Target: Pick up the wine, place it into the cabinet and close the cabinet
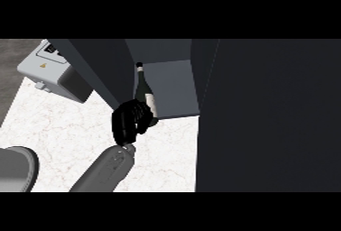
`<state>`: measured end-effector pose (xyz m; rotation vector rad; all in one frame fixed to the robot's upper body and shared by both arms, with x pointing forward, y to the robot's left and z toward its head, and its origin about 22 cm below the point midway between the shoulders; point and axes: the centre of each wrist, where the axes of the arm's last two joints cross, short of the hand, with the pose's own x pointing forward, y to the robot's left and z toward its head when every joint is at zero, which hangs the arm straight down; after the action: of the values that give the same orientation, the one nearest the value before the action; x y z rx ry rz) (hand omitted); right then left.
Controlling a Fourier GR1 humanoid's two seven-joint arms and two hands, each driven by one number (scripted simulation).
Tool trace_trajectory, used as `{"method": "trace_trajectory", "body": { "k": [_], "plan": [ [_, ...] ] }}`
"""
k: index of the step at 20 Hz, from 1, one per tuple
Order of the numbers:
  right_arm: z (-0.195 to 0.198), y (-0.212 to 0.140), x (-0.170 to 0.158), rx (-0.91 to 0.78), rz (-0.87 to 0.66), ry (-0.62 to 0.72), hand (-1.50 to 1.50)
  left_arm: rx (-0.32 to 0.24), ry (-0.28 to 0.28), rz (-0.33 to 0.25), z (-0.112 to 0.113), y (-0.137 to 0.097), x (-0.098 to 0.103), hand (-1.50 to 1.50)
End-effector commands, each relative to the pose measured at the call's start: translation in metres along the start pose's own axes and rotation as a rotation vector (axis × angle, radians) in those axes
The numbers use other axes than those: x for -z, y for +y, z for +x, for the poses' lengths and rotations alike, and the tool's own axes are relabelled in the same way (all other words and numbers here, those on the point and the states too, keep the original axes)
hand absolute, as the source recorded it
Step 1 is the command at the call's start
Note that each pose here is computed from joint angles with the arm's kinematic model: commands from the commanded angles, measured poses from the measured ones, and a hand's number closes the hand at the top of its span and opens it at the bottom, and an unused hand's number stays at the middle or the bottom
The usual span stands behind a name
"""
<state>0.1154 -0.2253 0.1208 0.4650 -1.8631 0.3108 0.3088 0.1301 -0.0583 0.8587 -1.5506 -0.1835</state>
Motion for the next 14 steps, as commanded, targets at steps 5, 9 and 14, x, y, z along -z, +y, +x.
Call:
{"method": "trace_trajectory", "body": {
  "k": [5,9,14],
  "plan": [
    [0.006,0.002,0.0,0.036,0.026,-0.007,-1.5,0.02,-0.041,-0.118,0.074,-0.024,0.04,1.5],
    [0.01,0.0,-0.001,0.022,0.016,-0.03,-1.5,0.101,-0.032,-0.06,0.06,-0.023,0.043,1.5],
    [0.004,-0.002,-0.002,0.021,0.038,-0.007,-1.5,0.129,-0.045,-0.024,0.066,-0.023,0.048,-1.5]
  ]
}}
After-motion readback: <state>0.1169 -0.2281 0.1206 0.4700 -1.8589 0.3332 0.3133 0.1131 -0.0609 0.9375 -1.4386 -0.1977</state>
